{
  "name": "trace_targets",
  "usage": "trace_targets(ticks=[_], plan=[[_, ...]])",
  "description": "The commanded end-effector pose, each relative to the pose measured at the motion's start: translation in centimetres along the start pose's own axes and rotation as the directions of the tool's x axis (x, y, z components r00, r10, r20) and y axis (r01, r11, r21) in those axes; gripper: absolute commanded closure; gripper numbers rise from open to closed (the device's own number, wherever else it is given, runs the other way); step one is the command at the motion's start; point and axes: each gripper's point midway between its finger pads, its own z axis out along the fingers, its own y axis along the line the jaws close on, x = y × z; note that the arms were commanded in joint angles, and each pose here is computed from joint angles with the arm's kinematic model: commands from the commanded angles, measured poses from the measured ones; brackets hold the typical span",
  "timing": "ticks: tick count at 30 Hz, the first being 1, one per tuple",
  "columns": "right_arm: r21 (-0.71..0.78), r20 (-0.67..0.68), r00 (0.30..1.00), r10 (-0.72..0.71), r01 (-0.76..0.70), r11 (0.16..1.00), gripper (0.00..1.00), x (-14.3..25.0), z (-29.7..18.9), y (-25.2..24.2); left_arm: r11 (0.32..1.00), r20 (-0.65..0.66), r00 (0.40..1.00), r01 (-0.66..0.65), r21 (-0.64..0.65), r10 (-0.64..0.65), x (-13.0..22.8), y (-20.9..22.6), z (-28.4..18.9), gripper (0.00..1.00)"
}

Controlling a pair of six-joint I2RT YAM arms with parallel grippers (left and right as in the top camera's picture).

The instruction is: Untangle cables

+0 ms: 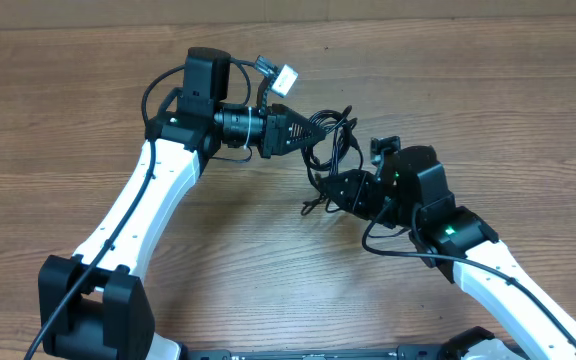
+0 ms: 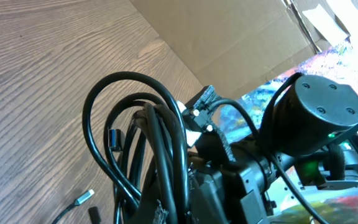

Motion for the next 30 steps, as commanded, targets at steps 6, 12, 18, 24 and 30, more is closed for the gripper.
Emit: trace_targets(ticks=[6,12,18,24,30], plan=[[0.000,0.021,1.000,0.000,0.000,1.000,0.82,-0.7,0.7,-0.3,0.999,-0.016,1.000,-0.015,0.053,0.015,-0.2,-2.1,0.8,0.96],[0.017,0.007,1.000,0.010,-0.011,1.000,0.96,-0.3,0.7,-0.7,1.000,-0.007,1.000,-0.018,0.008,0.018,-0.3,-1.3,0.7,0.96],[-0.038,-0.078,0.997,0.006,-0.009,0.999,0.96,1.2,0.6,0.2,0.987,0.015,0.999,-0.028,-0.157,0.031,-0.8,1.6,0.5,0.96],[-0.096,-0.137,0.989,-0.056,0.043,0.994,0.96,2.4,0.1,1.1,0.968,-0.010,0.986,-0.165,-0.189,0.167,-0.8,2.1,0.4,0.96],[-0.118,-0.117,0.990,-0.074,0.060,0.991,0.96,2.2,-0.7,2.0,0.916,-0.042,0.989,-0.147,-0.374,0.142,-0.2,5.4,-0.5,0.96]])
